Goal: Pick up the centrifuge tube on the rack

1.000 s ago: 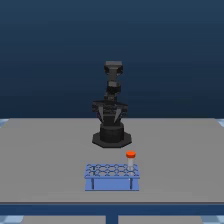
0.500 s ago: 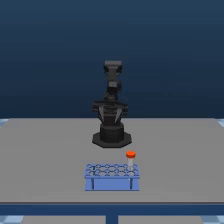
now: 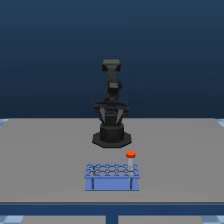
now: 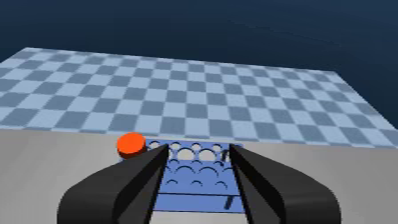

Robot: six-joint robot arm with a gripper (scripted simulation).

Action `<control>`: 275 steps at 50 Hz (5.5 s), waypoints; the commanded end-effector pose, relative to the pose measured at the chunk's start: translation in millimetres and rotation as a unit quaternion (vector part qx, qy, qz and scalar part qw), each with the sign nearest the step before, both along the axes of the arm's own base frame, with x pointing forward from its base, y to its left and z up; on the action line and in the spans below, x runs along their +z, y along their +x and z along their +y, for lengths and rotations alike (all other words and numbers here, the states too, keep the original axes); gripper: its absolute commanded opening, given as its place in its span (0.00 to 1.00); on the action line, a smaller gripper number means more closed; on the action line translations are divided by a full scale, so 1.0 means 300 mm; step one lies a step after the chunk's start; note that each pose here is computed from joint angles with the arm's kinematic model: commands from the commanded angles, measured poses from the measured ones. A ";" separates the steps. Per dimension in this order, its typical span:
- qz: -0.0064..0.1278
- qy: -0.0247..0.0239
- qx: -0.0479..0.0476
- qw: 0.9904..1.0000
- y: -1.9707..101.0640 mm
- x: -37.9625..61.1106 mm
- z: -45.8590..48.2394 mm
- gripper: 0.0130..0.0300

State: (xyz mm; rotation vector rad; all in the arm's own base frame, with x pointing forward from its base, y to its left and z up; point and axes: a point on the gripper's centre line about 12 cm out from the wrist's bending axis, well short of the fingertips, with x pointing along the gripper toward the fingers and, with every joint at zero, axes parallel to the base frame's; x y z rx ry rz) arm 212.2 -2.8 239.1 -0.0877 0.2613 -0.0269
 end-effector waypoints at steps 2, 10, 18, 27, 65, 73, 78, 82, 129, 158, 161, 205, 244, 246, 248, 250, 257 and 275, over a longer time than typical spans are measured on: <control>0.001 -0.010 0.003 1.000 0.006 0.000 0.007 1.00; 0.006 -0.009 0.002 1.000 0.015 -0.004 0.013 1.00; 0.014 -0.007 0.001 1.000 0.028 -0.011 0.022 1.00; 0.020 -0.005 0.000 1.000 0.038 -0.017 0.030 1.00; 0.052 0.010 0.001 0.999 0.124 -0.045 0.094 1.00; 0.066 0.016 0.001 0.998 0.162 -0.058 0.123 1.00; 0.076 0.020 0.001 0.997 0.186 -0.067 0.141 1.00; 0.081 0.023 0.001 0.996 0.200 -0.072 0.151 1.00; 0.133 0.047 0.002 0.990 0.342 -0.126 0.254 1.00; 0.130 0.046 0.002 0.990 0.336 -0.163 0.249 1.00; 0.131 0.046 0.002 0.990 0.336 -0.169 0.249 1.00; 0.131 0.046 0.002 0.990 0.336 -0.251 0.249 1.00; 0.131 0.046 0.001 0.990 0.336 -0.249 0.249 0.00; 0.131 0.046 0.001 0.990 0.336 -0.247 0.249 0.00; 0.131 0.046 0.001 0.990 0.336 -0.244 0.249 0.00; 0.131 0.046 0.001 0.990 0.336 -0.240 0.249 0.00; 0.131 0.046 0.001 0.990 0.336 -0.232 0.249 0.00; 0.131 0.046 0.001 0.990 0.336 -0.180 0.249 0.00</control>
